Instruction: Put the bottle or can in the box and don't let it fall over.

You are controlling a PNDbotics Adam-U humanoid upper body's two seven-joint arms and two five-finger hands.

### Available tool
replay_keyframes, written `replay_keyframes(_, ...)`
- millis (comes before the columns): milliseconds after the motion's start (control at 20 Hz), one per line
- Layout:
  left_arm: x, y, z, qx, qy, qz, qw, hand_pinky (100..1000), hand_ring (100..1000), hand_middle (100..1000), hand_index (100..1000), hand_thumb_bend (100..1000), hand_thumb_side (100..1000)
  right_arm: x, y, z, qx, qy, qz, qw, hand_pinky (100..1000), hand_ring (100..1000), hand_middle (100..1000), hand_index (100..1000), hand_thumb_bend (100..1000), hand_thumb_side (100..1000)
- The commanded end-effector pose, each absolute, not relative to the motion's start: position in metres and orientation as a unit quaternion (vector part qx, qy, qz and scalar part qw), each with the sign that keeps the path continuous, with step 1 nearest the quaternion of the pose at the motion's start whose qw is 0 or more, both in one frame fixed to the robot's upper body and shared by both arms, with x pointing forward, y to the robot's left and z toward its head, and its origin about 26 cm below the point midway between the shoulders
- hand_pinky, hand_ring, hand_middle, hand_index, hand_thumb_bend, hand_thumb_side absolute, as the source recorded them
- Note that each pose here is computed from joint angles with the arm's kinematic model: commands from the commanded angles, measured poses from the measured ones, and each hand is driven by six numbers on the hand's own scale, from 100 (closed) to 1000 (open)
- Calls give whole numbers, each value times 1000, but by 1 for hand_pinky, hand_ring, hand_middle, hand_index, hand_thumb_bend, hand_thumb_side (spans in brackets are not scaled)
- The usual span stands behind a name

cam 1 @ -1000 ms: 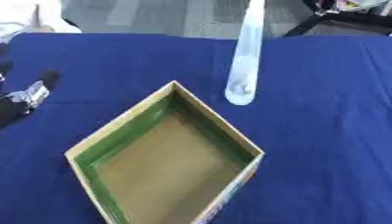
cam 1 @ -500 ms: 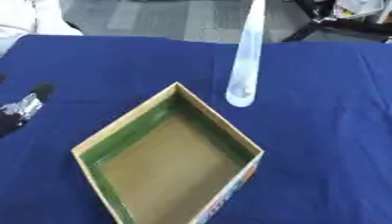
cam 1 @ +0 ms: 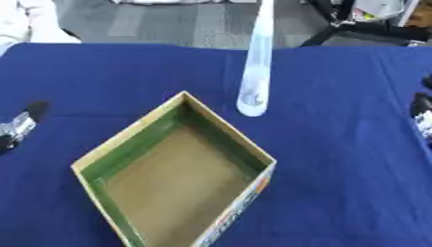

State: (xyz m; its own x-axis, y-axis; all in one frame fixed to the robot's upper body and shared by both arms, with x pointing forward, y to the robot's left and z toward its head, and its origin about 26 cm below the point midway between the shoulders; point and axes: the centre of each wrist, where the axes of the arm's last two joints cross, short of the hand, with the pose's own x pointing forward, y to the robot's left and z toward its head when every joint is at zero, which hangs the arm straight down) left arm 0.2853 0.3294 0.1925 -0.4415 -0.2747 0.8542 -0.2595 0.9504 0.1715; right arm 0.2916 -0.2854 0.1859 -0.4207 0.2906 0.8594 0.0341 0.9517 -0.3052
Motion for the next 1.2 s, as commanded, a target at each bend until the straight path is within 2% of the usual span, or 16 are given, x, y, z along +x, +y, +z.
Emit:
replay_keyframes(50,282,331,200,165,-854,-13,493,1000,1000,1000,931,627,100,291,-284,200,-101,-836,148,519,1000,1000,1000,1000,100,487)
replay_keyframes(350,281,332,198,165,-854,-14,494,1000,1000,1000,930,622,100,295,-278,217,-87,-828,172,527,1000,1000,1000,1000,100,512)
replay_keyframes(950,283,329,200,155,-855,-21,495,1000,1000,1000,930,618,100,301,-270,253,-51,-788,231,568,1000,1000,1000,1000,100,453)
replay_keyframes(1200,283,329,201,152,-854,-20,496,1000,1000,1000,930,617,100,314,-266,263,-36,-767,234,597,1000,1000,1000,1000,100,441)
